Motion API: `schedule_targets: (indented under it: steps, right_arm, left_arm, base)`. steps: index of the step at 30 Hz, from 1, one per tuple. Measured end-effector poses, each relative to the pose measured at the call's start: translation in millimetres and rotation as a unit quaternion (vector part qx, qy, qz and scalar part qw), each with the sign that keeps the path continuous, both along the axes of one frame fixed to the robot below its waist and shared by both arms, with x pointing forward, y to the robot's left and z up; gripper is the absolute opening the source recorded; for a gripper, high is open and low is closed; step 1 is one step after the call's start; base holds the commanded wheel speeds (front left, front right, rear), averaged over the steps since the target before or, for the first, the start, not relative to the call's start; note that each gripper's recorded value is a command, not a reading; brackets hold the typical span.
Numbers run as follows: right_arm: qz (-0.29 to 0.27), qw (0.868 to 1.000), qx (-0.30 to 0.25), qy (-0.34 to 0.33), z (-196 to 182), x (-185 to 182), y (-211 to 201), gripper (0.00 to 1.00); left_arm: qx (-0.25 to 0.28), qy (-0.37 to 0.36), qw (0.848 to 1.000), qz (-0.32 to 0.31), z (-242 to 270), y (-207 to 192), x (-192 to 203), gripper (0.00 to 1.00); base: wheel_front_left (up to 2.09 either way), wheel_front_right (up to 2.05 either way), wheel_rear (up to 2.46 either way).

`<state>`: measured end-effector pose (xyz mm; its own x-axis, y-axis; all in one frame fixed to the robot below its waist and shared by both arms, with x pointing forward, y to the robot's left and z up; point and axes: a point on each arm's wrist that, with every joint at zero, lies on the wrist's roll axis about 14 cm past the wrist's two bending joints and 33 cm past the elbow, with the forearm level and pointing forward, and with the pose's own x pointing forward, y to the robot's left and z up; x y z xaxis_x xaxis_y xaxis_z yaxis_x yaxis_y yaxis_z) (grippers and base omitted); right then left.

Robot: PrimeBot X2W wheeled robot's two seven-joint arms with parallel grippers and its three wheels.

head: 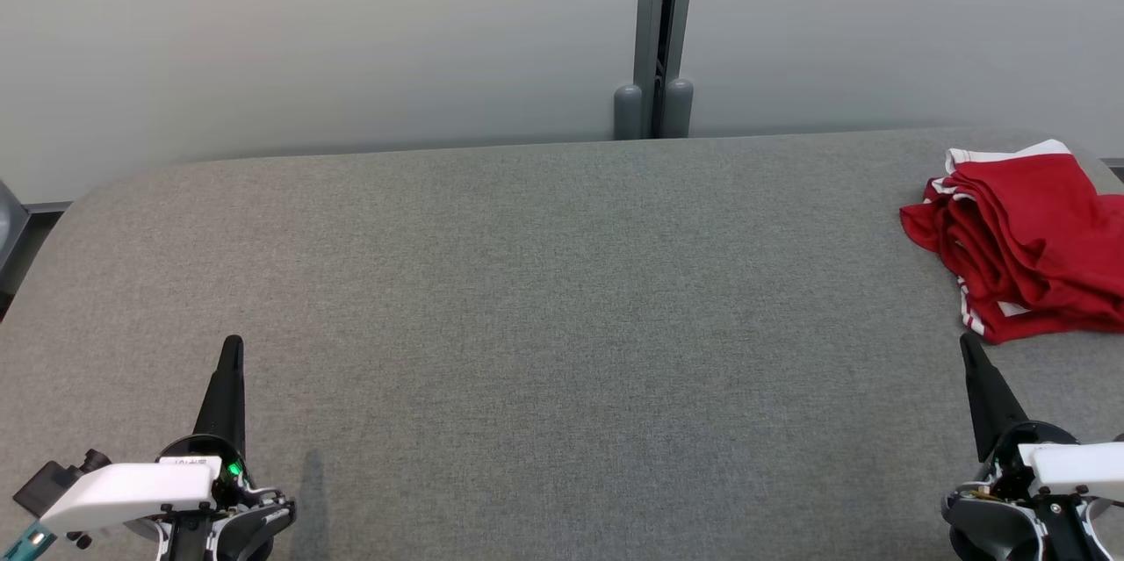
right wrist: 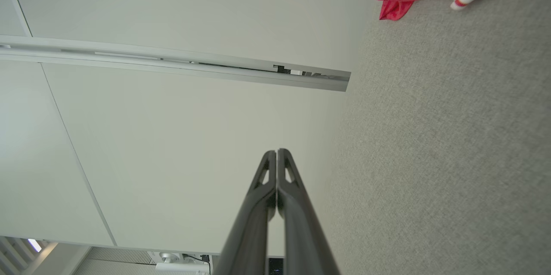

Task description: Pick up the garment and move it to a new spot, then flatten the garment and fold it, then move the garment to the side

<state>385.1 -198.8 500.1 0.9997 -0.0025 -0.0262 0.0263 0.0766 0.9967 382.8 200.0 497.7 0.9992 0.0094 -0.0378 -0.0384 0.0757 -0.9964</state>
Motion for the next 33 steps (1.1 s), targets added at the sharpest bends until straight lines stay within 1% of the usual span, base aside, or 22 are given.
schedule_targets:
  steps: [13,33]
  right_arm:
    - [0.001,0.999,0.040,-0.009,4.4,2.7,-0.7,0.00]
    - [0.001,0.999,0.041,-0.009,4.5,2.7,-0.7,0.00]
  left_arm:
    - [-0.041,-0.013,0.999,-0.005,5.7,-1.4,4.5,0.00]
    - [-0.041,-0.014,0.999,-0.005,6.6,-1.3,5.0,0.00]
  base:
    - [0.00,0.00,0.00]
    - [0.00,0.00,0.00]
